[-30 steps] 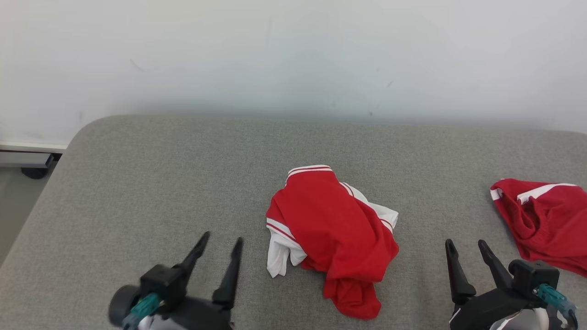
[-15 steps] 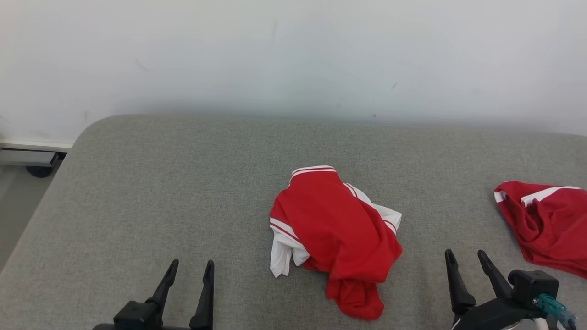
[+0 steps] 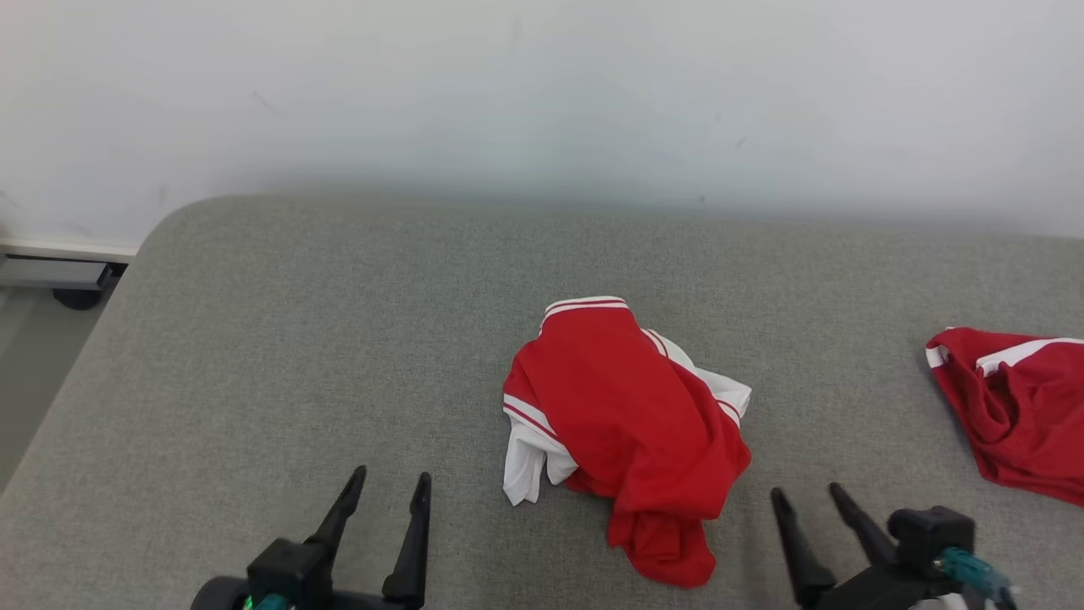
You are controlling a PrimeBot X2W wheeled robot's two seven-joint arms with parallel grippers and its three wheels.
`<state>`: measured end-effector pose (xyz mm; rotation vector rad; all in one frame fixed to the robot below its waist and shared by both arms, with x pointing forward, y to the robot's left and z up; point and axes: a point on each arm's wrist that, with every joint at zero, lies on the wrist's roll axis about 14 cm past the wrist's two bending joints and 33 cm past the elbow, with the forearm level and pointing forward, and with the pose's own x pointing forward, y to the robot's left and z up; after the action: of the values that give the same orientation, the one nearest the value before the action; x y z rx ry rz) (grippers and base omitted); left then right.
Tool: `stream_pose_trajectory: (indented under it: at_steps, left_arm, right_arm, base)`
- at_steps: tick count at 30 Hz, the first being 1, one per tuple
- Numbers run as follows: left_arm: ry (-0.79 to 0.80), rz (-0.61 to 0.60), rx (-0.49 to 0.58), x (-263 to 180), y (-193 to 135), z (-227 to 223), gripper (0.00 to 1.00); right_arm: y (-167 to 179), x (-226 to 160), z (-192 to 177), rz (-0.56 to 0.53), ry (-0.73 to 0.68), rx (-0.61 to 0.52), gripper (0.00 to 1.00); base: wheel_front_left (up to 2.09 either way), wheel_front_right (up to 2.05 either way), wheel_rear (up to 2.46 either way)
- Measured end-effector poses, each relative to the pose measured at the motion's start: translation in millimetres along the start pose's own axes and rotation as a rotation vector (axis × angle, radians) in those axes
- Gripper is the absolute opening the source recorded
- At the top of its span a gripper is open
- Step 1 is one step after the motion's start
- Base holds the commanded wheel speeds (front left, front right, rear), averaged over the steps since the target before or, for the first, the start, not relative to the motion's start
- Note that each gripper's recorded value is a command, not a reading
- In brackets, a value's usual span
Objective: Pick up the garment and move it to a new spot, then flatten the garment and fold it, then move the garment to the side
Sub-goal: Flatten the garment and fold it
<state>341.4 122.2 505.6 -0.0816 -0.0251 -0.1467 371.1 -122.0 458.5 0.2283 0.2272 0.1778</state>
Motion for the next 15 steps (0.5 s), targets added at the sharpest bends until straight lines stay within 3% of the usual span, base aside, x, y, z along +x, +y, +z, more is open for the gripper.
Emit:
stream_pose_trajectory:
  at_steps: [15]
  left_arm:
    - [0.309, -0.212, -0.043, 36.9, -38.8, -63.9, 1.00]
  right_arm:
    - [49.0, 9.2, -48.6, 0.170, 0.229, -0.011, 1.00]
  base:
    - [0.00, 0.00, 0.00]
